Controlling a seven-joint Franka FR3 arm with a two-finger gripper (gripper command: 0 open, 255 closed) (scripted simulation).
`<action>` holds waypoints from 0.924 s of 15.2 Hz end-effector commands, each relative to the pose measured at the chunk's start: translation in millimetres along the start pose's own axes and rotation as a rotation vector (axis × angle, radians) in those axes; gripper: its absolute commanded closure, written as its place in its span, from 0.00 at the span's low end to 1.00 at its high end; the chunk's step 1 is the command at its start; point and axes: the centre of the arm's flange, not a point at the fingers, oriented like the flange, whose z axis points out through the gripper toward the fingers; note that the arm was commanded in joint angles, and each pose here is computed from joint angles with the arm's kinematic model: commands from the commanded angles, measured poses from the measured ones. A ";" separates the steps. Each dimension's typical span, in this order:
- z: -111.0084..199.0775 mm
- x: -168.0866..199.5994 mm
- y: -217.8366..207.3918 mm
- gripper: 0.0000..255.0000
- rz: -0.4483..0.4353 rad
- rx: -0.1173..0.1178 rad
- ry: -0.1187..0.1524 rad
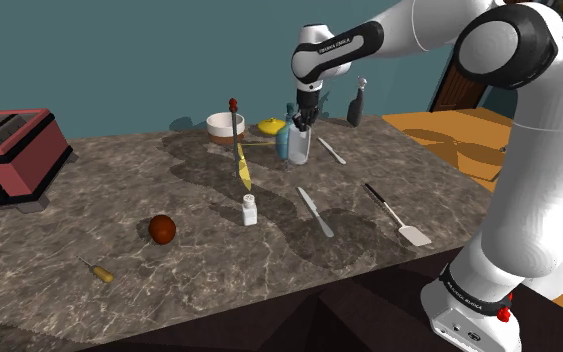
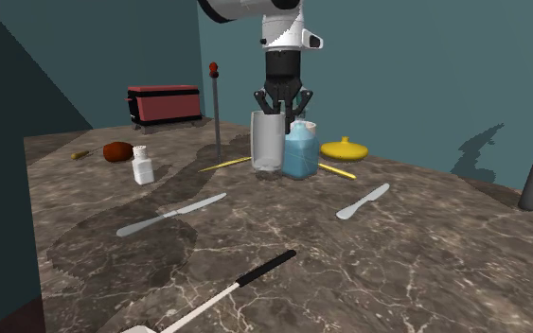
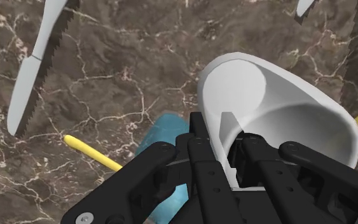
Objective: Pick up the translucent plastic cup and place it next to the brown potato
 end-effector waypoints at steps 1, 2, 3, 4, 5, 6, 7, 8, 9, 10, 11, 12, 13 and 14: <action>-11.1 -0.3 0.3 1.00 0.000 0.000 0.000; -16.4 -0.5 0.5 1.00 0.000 0.000 0.000; -21.7 -0.6 0.6 1.00 0.000 0.000 0.000; -27.0 -0.7 0.7 1.00 0.000 0.000 0.000; -32.3 -0.8 0.9 1.00 0.000 0.000 0.000; -37.5 -1.0 1.0 1.00 0.000 0.000 0.000; -42.8 -1.1 1.1 1.00 0.000 0.000 0.000; -48.1 -1.2 1.3 1.00 0.000 0.000 0.000; -53.4 -1.3 1.4 1.00 0.000 0.000 0.000; -58.6 -1.5 1.5 1.00 0.000 0.000 0.000; -63.9 -1.6 1.6 1.00 0.000 0.000 0.000; -69.2 -1.7 1.8 1.00 0.000 0.000 0.000; -74.5 -1.8 1.9 1.00 0.000 0.000 0.000; -79.7 -1.9 2.0 1.00 0.000 0.000 0.000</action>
